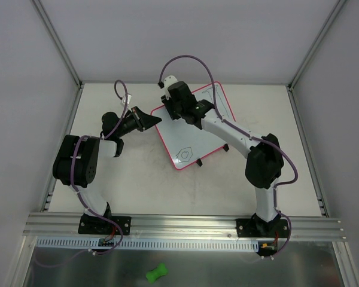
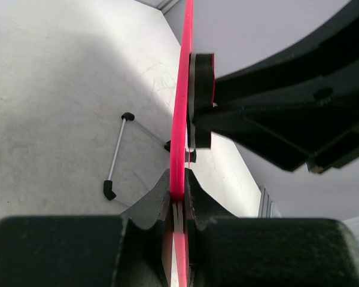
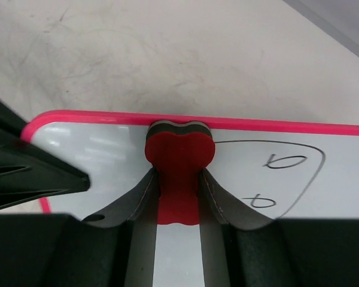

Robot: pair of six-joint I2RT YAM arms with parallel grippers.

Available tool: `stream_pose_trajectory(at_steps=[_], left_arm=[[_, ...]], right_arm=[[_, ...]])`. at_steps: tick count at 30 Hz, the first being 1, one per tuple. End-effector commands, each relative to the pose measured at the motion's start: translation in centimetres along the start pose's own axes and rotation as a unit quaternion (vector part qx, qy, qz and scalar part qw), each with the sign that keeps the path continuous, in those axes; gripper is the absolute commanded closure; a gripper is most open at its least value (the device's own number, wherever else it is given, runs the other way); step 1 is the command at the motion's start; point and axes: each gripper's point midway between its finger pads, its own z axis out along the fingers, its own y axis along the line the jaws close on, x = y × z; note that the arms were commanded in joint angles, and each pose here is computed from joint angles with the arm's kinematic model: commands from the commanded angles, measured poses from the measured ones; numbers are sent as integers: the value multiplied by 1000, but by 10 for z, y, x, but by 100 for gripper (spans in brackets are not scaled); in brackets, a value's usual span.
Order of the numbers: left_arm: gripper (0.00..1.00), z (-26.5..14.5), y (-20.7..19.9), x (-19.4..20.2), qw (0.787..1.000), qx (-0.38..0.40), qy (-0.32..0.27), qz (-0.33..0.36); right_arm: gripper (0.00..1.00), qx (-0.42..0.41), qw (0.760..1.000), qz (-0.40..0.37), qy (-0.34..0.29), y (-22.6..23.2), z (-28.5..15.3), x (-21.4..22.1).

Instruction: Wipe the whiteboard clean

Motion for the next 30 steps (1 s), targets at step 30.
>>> stream_pose_trajectory(at_steps=[30], left_arm=[[100,5,-10,-2,997,23,1,69]], right_arm=[[100,7,999,45,-15,-58,-1,-1]])
